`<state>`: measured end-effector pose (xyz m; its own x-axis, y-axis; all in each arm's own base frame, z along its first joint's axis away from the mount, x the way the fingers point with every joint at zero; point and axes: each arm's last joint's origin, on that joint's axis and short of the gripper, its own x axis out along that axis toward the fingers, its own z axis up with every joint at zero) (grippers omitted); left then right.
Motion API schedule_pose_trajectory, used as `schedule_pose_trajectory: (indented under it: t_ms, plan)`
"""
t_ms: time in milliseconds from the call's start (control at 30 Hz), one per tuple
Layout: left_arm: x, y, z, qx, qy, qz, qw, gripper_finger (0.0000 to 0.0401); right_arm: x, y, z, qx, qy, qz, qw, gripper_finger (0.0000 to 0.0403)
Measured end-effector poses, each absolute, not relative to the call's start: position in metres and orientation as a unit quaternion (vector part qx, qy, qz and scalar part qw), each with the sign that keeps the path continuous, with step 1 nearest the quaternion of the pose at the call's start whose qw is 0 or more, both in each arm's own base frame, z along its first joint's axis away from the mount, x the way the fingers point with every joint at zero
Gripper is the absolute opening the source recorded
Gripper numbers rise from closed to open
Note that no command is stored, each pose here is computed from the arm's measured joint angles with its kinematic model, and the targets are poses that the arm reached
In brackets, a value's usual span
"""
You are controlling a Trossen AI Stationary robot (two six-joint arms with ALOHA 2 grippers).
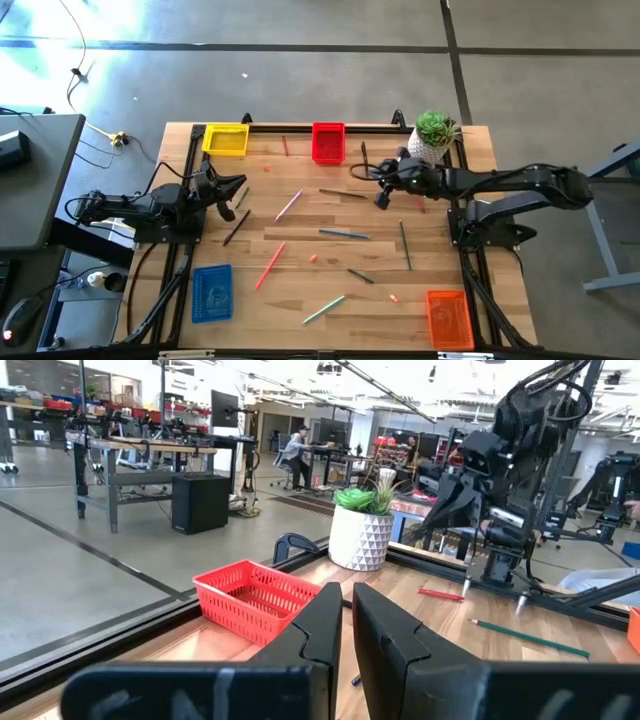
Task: Sort crayons/erasers/pens/pencils in bins
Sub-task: Put the top black pen into the red bin
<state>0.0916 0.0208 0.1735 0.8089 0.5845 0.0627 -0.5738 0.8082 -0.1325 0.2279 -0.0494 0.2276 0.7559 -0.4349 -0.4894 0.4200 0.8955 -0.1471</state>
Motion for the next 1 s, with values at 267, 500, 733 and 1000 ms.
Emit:
schedule_pose_trajectory:
  t_ms: [267, 500, 733, 1000]
  plan:
    - [0.092, 0.021, 0.174, -0.054, -0.05, 0.305, 0.95, 0.0019, 0.246, -0.054, 0.228, 0.033, 0.296, -0.224, 0.928, 0.0]
    - [0.092, 0.021, 0.174, -0.054, -0.05, 0.305, 0.95, 0.0019, 0.253, -0.078, 0.22, 0.099, 0.3, -0.28, 0.907, 0.0]
    - [0.092, 0.021, 0.174, -0.054, -0.05, 0.305, 0.95, 0.0019, 0.261, -0.105, 0.209, 0.154, 0.346, -0.345, 0.859, 0.0]
    - [0.092, 0.021, 0.174, -0.054, -0.05, 0.303, 0.95, 0.0019, 0.294, -0.13, 0.218, 0.172, 0.422, -0.369, 0.81, 0.0]
